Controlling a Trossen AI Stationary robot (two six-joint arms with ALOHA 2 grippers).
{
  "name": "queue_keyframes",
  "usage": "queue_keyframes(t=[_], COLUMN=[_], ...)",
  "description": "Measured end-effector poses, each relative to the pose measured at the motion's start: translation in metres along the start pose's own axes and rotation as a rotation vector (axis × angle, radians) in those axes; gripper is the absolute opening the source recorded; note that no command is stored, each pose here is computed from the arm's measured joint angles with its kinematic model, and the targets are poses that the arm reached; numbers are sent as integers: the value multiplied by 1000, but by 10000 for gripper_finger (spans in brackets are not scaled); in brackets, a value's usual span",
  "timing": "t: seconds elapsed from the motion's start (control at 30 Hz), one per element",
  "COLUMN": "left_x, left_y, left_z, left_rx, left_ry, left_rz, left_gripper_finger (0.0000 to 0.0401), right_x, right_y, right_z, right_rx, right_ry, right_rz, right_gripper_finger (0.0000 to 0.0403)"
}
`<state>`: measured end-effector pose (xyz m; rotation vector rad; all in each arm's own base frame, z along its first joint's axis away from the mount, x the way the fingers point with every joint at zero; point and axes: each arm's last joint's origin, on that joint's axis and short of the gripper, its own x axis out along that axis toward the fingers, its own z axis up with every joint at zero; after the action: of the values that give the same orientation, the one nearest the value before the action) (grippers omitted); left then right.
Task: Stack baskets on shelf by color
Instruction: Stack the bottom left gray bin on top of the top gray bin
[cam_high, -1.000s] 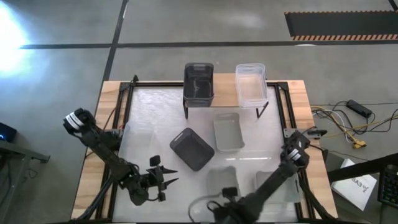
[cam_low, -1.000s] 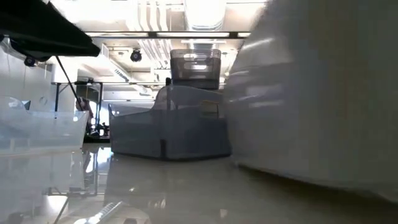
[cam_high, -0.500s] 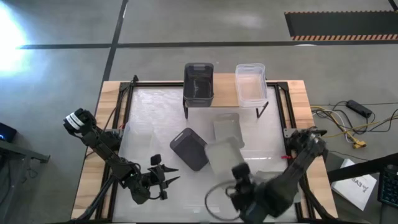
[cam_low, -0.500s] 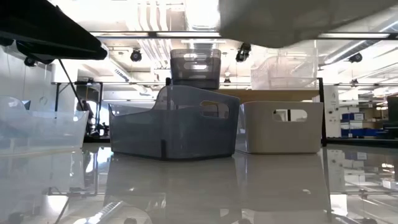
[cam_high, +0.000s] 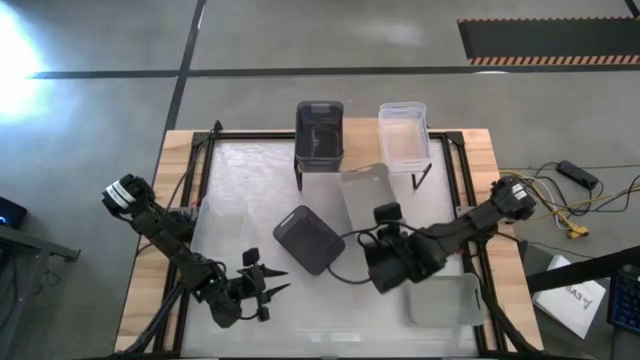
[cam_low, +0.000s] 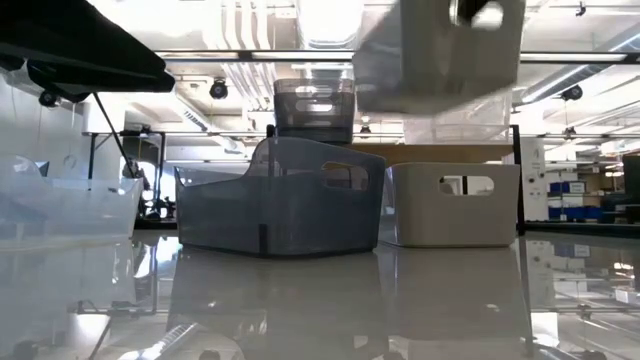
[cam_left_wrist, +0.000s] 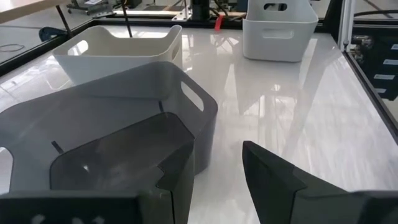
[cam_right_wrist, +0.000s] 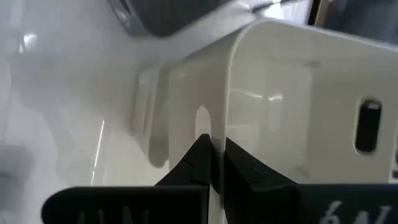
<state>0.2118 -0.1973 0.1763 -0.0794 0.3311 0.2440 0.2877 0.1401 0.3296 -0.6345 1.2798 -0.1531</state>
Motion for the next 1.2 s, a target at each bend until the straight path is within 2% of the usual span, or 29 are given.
queue_keyframes(t=[0.13, 0.3, 0.57, 0.77, 0.93, 1.2], left_x=[0, 0, 0, 0, 0, 0], left_y=[0, 0, 0, 0, 0, 0], left_z=[0, 0, 0, 0, 0, 1], left_rx=[0, 0, 0, -1, -2, -3], left_ry=[0, 0, 0, 0, 0, -1], left_rz=[0, 0, 2, 2, 1, 1], left_gripper_finger=[120, 120, 120, 120, 120, 120], right_x=[23, 48, 62, 58, 49, 73], right_y=[3, 15, 25, 21, 11, -1], right_z=[-11, -18, -16, -11, -7, -12], right_rx=[19, 45, 91, 113, 163, 245], right_ry=[17, 14, -36, -66, -112, -31], right_rz=[1, 83, 181, 177, 86, 56], right_gripper_finger=[9, 9, 8, 8, 8, 9])
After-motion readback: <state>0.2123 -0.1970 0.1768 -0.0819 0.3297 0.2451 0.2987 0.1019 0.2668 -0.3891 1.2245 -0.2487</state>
